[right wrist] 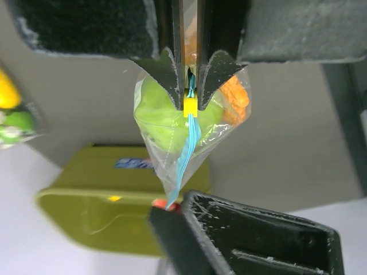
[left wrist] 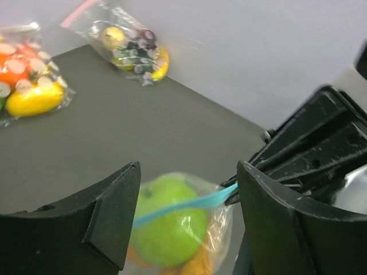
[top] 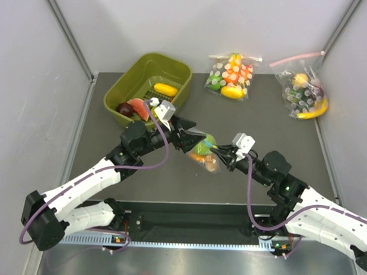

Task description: Open the zip-top bag and remove the fake food

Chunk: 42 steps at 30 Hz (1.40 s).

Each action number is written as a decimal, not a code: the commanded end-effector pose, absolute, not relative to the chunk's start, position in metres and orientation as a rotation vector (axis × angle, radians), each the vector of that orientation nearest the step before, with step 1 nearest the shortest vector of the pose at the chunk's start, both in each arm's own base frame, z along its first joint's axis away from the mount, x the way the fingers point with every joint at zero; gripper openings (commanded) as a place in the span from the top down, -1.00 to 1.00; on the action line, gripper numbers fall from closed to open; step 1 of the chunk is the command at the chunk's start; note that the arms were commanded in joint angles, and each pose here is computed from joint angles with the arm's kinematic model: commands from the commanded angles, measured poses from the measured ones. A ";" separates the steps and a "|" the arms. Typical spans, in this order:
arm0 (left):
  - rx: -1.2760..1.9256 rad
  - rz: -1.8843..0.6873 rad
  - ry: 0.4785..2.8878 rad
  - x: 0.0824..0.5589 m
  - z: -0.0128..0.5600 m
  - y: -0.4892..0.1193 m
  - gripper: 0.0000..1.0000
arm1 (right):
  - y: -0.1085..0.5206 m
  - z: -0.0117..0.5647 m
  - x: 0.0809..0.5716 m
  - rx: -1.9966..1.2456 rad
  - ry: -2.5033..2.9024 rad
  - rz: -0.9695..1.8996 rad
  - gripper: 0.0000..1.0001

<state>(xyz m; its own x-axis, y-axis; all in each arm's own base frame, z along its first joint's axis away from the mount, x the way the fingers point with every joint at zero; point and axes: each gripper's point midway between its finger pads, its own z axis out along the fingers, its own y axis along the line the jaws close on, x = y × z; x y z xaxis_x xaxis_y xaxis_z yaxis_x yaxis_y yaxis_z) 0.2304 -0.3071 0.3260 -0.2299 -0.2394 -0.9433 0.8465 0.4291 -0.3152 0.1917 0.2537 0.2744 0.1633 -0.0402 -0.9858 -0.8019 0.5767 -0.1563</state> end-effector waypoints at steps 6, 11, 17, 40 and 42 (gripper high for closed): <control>1.101 -1.153 1.234 0.175 0.310 -0.322 -0.44 | 0.273 0.232 0.153 -1.072 1.463 0.809 1.00; 1.285 -1.223 1.282 0.159 0.286 -0.328 -0.41 | 0.271 0.241 0.145 -1.111 1.426 0.859 1.00; 1.351 -1.276 1.392 0.157 0.253 -0.332 -0.41 | 0.269 0.245 0.140 -1.163 1.408 0.926 1.00; 1.259 -1.271 1.385 0.159 0.244 -0.330 1.00 | 0.257 0.242 0.153 -1.074 1.423 0.884 -0.53; 1.210 -1.294 1.402 0.157 0.248 -0.328 1.00 | 0.259 0.240 0.153 -1.077 1.422 0.895 -0.55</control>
<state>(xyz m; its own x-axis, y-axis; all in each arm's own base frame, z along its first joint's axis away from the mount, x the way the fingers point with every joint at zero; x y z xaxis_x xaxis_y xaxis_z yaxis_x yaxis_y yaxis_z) 0.1535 -0.3253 0.2074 -0.2411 0.2393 -0.9405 0.9675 -0.0163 -0.2522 0.1470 0.2568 0.2296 -0.0296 -0.1768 -0.9838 -0.9568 0.2898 -0.0233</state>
